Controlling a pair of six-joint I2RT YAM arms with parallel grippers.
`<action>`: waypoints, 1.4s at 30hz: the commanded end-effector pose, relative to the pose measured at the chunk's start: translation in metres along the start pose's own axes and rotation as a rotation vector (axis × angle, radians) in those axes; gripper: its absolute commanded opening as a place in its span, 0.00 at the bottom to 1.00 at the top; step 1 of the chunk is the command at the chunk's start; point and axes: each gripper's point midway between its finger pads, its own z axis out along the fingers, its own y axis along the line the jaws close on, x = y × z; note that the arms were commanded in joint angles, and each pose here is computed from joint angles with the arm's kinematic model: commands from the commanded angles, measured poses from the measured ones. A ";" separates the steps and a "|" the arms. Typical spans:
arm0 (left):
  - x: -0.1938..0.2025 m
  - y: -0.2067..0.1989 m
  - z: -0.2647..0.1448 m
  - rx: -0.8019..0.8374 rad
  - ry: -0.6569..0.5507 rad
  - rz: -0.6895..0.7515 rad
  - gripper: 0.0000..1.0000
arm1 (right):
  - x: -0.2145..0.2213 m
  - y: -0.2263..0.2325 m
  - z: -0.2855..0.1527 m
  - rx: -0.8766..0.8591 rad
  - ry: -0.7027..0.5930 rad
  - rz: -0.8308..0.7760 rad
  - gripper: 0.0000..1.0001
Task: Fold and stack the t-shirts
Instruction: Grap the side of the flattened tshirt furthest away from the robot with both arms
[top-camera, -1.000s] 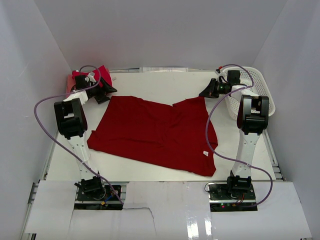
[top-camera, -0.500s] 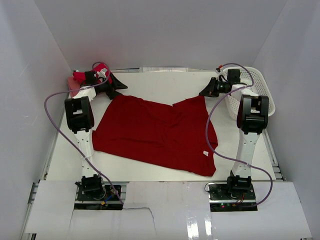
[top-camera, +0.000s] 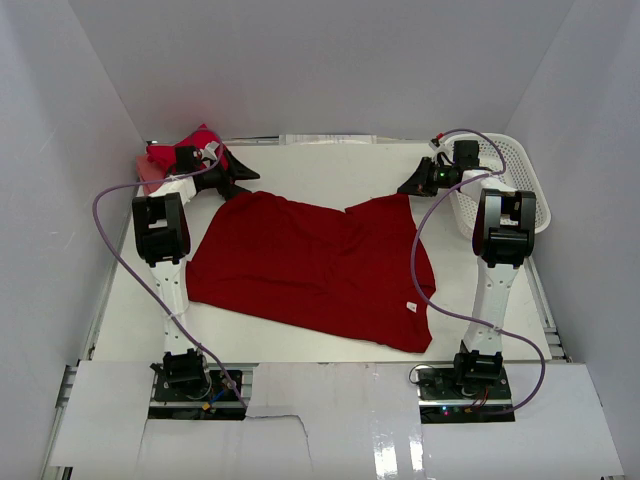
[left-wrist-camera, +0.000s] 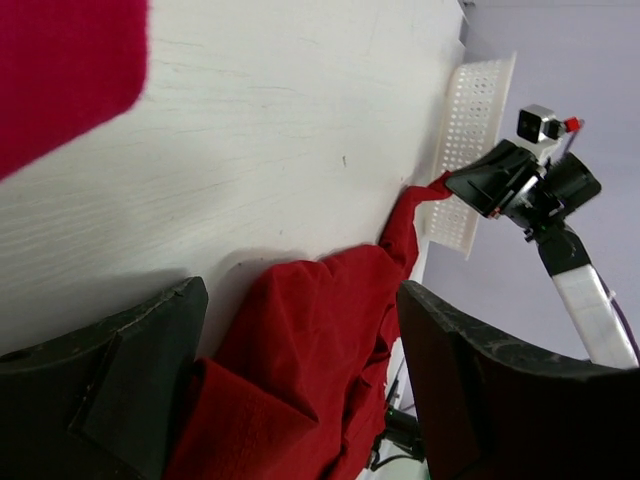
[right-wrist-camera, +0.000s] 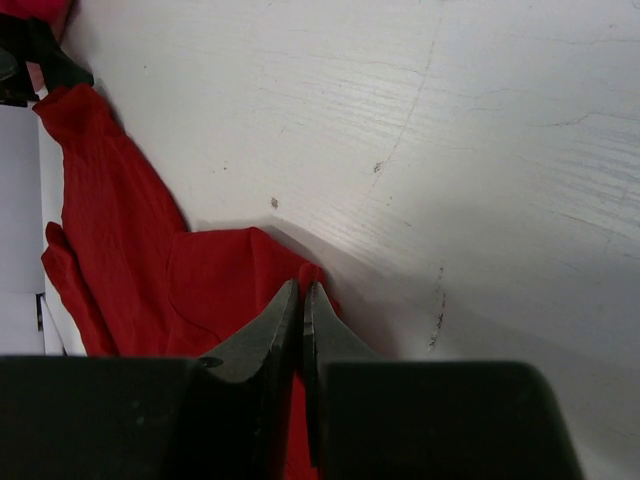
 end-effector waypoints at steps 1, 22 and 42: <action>-0.024 -0.013 -0.031 -0.122 -0.105 0.074 0.88 | -0.009 0.009 -0.002 -0.027 -0.008 -0.025 0.08; -0.015 -0.049 -0.069 0.024 -0.042 0.039 0.90 | -0.005 0.009 0.001 -0.032 0.002 -0.014 0.08; -0.043 -0.031 -0.071 -0.176 -0.170 0.115 0.59 | -0.006 0.012 -0.001 -0.035 0.000 -0.019 0.08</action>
